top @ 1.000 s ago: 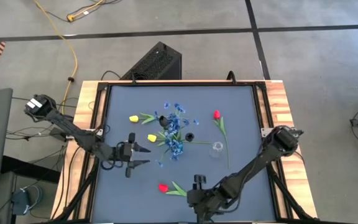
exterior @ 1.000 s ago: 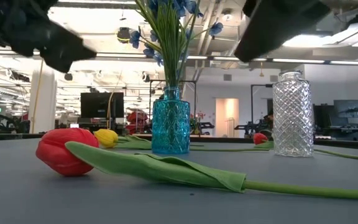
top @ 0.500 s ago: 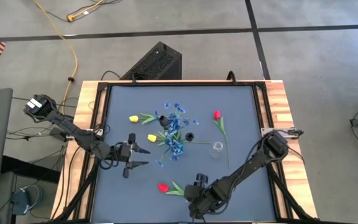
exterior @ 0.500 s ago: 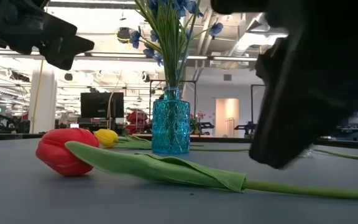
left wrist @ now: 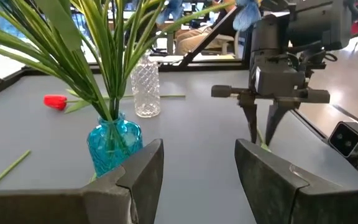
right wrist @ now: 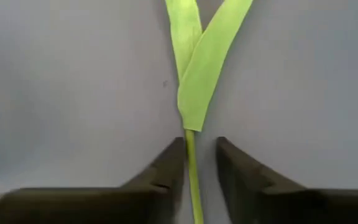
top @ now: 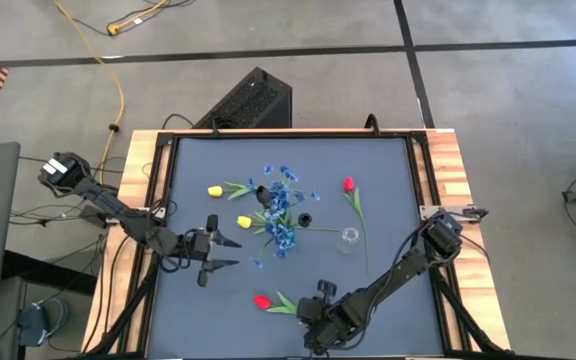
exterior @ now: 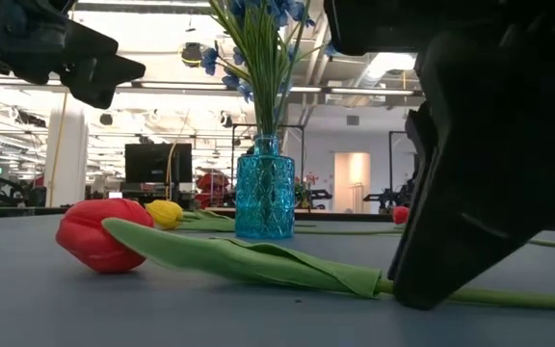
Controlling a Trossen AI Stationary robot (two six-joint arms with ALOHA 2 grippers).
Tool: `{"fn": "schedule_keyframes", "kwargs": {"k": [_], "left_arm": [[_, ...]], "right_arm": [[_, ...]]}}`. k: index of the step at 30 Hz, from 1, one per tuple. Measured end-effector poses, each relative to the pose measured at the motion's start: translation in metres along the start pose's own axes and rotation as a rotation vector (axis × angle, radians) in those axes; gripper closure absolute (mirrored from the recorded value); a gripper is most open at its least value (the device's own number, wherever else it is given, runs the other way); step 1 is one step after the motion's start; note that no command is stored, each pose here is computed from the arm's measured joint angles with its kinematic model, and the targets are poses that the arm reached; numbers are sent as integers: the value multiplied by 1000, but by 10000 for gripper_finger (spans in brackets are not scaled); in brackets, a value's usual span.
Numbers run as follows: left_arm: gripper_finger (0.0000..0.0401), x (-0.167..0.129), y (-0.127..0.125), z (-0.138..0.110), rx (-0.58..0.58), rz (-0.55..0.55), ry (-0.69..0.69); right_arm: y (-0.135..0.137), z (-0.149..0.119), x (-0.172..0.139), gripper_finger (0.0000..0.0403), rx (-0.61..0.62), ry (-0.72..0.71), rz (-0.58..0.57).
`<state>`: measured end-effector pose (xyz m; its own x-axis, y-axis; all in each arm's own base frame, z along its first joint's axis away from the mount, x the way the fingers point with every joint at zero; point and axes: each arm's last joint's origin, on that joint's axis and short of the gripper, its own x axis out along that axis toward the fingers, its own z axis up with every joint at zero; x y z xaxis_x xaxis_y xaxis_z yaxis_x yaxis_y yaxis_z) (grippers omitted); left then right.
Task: Sort flowers into vase by color
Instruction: Put the bottom red flower into the transparent vase
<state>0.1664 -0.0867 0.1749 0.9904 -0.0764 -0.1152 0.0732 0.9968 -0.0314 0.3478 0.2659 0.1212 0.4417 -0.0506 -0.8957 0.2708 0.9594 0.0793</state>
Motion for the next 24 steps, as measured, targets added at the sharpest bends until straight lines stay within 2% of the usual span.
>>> {"fn": "schedule_keyframes", "kwargs": {"k": [4,8,11,14,16,18,21,24], "left_arm": [[214,0,0,0,10,-1,2],[214,0,0,0,24,-1,2],[214,0,0,-1,17,-1,9],[214,0,0,-1,6,0,14],[214,0,0,-2,7,0,16],[214,0,0,-2,4,0,20],[214,0,0,-5,-9,-3,45],[214,0,0,-7,-21,-14,68]], "right_arm": [[1,-4,4,382,-6,6,-7],[3,-8,2,386,-33,-16,-26],[3,-3,-12,386,-52,-56,-25],[0,1,-35,386,-148,-67,-22],[3,5,-60,386,-201,-165,-9],[-1,0,-86,386,-193,-287,-48],[-18,-16,-111,386,-116,-404,-82],[-33,-23,-128,386,-18,-547,-15]]}}
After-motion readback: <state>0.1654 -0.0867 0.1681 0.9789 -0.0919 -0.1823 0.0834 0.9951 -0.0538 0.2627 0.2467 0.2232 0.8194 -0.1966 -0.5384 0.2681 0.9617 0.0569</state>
